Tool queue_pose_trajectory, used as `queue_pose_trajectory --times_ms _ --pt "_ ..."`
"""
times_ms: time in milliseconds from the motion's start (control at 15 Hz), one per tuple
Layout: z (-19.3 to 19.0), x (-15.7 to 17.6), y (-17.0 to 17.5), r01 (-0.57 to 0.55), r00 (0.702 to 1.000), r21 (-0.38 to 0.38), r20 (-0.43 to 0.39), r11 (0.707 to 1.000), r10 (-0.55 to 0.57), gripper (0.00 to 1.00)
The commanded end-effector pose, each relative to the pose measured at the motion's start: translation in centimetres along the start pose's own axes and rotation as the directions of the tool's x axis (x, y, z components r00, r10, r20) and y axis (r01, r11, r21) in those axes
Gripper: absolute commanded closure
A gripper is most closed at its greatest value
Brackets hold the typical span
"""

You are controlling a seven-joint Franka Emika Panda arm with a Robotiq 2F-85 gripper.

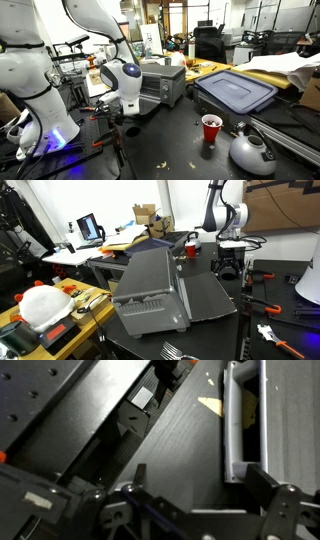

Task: Open the toaster oven door.

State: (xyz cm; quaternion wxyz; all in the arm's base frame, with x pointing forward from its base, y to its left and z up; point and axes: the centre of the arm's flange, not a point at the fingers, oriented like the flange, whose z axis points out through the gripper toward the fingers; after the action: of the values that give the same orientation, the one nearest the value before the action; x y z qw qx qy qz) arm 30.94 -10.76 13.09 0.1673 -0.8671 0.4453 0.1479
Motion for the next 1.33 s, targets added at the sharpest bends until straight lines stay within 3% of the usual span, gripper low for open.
queue_pose_trajectory --times_ms 0,333,600,933,1267 --pt "-3.5 -1.4 -1.5 -0.038 0.994 -0.095 -0.105 0.995 0.028 0.0" --pt "-7.0 -2.4 -3.7 -0.049 0.974 -0.25 -0.228 0.967 -0.009 0.0" --pt "-10.4 -3.7 -5.2 -0.007 0.951 -0.345 -0.293 0.939 -0.1 0.0" --pt "-16.9 -6.4 -7.4 0.065 0.922 -0.444 -0.315 0.894 -0.224 0.0" --pt "-22.0 -10.5 -10.7 0.17 0.894 -0.478 -0.294 0.862 -0.339 0.0"
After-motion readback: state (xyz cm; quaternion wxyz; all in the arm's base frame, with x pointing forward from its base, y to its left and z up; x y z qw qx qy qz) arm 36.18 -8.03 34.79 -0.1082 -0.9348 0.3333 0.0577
